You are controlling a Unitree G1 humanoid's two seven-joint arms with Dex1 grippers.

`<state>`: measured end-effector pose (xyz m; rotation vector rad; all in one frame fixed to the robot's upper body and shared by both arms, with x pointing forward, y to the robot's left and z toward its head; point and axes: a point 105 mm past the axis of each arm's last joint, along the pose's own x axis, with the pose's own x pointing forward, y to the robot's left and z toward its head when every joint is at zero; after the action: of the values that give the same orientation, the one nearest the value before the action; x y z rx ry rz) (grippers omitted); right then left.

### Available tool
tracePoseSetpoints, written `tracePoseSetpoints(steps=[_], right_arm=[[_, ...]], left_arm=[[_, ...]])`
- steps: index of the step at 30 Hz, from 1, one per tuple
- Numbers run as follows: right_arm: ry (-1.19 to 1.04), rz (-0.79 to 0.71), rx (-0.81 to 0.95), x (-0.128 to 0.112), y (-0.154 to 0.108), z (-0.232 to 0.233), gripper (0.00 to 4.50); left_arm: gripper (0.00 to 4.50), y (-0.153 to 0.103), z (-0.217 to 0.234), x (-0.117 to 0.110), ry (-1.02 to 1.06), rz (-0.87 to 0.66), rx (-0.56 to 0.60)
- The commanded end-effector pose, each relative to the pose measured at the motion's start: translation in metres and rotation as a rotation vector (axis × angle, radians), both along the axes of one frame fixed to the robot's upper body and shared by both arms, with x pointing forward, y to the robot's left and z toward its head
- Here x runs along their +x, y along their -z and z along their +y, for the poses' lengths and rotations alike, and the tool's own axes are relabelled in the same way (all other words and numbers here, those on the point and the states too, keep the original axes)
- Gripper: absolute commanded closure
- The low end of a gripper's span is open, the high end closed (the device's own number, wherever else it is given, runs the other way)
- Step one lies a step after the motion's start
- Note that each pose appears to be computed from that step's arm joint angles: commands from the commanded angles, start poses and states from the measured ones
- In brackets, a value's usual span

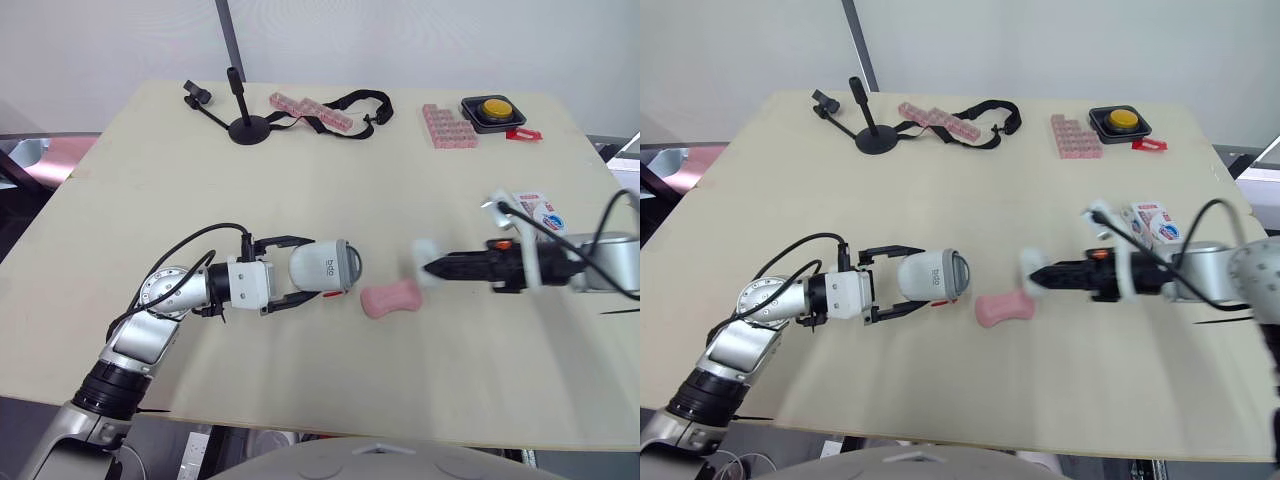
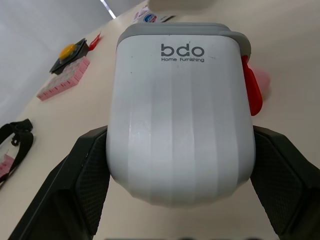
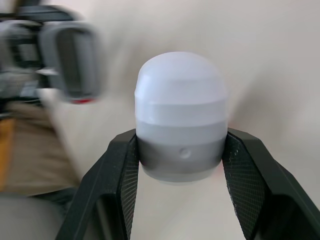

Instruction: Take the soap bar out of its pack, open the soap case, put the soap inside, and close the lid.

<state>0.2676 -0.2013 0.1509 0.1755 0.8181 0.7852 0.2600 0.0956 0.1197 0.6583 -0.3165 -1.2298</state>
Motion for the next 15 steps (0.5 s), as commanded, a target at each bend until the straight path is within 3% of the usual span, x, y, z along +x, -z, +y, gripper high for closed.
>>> tracePoseSetpoints(steps=[1, 6, 15], right_arm=[[-0.017, -0.106, -0.197, 0.011, -0.001, -0.028, 2.52], [-0.070, -0.192, -0.417, 0.025, 0.009, -0.048, 2.52], [-0.089, -0.250, -0.463, 0.051, 0.020, -0.049, 2.52]], left_arm=[[1.04, -0.007, 0.000, -0.001, 0.005, -0.002, -0.030], [1.04, -0.006, -0.003, -0.001, 0.006, 0.008, -0.036], [1.04, -0.005, -0.001, -0.002, -0.007, 0.014, -0.036]])
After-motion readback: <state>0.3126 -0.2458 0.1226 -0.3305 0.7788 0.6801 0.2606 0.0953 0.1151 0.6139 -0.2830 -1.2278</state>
